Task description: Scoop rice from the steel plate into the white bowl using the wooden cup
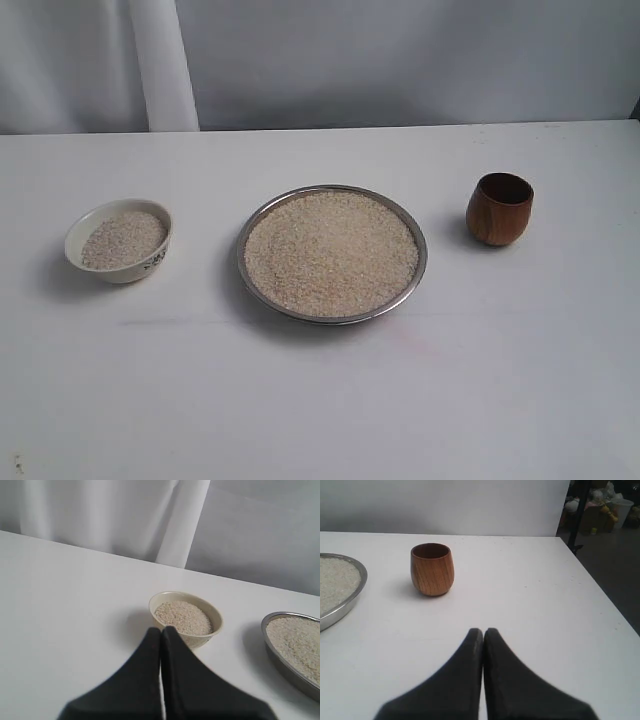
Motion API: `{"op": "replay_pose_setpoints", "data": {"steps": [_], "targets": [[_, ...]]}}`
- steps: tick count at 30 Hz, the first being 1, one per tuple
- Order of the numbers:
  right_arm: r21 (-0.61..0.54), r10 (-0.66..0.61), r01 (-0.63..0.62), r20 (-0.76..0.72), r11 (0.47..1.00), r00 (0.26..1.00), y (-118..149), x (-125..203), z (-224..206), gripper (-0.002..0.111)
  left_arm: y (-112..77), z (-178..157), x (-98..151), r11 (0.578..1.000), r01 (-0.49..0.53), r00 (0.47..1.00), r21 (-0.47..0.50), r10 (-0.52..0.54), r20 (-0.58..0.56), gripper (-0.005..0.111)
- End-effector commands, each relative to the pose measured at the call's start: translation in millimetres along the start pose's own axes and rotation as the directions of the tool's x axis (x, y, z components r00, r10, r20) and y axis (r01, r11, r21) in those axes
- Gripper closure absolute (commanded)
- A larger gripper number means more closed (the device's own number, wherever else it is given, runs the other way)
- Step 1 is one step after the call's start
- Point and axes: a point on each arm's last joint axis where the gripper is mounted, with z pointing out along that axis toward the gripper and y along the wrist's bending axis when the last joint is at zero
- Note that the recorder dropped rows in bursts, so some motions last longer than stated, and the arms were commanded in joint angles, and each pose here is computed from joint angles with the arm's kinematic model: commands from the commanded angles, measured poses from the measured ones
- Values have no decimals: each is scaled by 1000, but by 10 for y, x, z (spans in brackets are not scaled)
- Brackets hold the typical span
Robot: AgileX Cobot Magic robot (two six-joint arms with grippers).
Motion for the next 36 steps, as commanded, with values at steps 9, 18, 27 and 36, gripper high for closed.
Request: {"op": "replay_pose_setpoints", "data": {"steps": [9,18,27,36], "targets": [[9,4,-4,3,1000,1000,-5,9,0,108,-7,-3,-9,1000,6,1000,10,-6,8,107],[5,3,-4,126,1000,992,-2,-103,-8,108,-7,-3,-9,1000,6,1000,10,-6,8,107],[-32,60,-51,596,998,801,-1,-532,-180,108,-7,-3,-9,1000,6,1000,10,-6,8,107],[-43,54,-37,913,998,404,-11,-820,-540,108,-7,-3,-9,1000,6,1000,10,-6,8,107]]}}
